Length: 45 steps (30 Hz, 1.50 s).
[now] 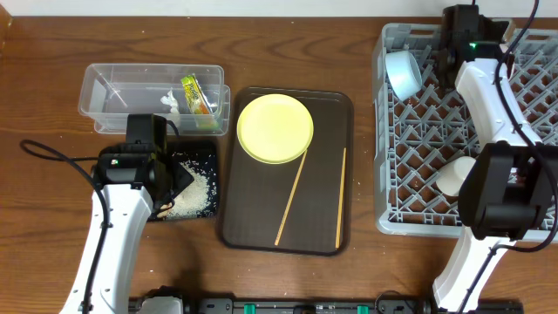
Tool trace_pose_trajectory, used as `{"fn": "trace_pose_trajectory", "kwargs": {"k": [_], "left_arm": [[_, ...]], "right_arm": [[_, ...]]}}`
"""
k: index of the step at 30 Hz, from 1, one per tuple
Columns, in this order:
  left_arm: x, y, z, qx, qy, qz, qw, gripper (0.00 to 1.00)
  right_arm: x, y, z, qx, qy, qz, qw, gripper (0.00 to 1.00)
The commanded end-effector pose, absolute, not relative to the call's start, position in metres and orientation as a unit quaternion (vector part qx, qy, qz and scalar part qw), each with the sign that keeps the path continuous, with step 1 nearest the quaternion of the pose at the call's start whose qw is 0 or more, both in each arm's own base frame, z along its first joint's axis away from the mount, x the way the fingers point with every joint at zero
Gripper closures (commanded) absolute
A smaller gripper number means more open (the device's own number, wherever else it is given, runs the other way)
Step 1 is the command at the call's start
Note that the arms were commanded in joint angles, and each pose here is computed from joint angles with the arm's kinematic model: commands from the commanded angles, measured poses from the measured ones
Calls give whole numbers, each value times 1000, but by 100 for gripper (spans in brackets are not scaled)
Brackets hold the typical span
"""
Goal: Sort waste into correct bins and load items into the dishwasher rack
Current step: 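Lift the white bowl and place it in the dish rack, then reach the right gripper to the chopsticks on the brown tray and grasp one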
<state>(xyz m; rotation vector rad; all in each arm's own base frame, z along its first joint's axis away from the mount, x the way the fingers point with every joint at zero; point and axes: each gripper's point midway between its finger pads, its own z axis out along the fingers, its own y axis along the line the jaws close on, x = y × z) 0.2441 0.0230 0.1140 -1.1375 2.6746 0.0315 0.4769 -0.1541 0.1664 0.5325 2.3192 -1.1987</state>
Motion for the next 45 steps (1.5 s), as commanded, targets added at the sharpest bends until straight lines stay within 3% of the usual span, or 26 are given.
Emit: {"fn": "trace_pose_trajectory", "kwargs": {"k": [1, 13, 17, 22, 28, 33, 45], "left_arm": [[244, 26, 112, -396, 911, 16, 116, 37], [244, 26, 112, -396, 911, 15, 116, 37], [244, 26, 112, -396, 911, 15, 116, 37], [244, 26, 112, -396, 911, 15, 116, 37], [244, 26, 112, -396, 911, 16, 116, 37], [244, 26, 112, -396, 911, 16, 116, 37], [244, 26, 112, -396, 911, 15, 116, 37]], "right_arm": [[475, -133, 135, 187, 871, -401, 212, 99], [451, -108, 123, 223, 905, -315, 177, 97], [452, -97, 144, 230, 914, -267, 202, 86], [449, -72, 175, 224, 930, -179, 231, 58], [449, -2, 196, 121, 964, 12, 238, 49], [432, 57, 197, 52, 971, 118, 201, 47], [362, 160, 148, -82, 986, 117, 85, 47]]}}
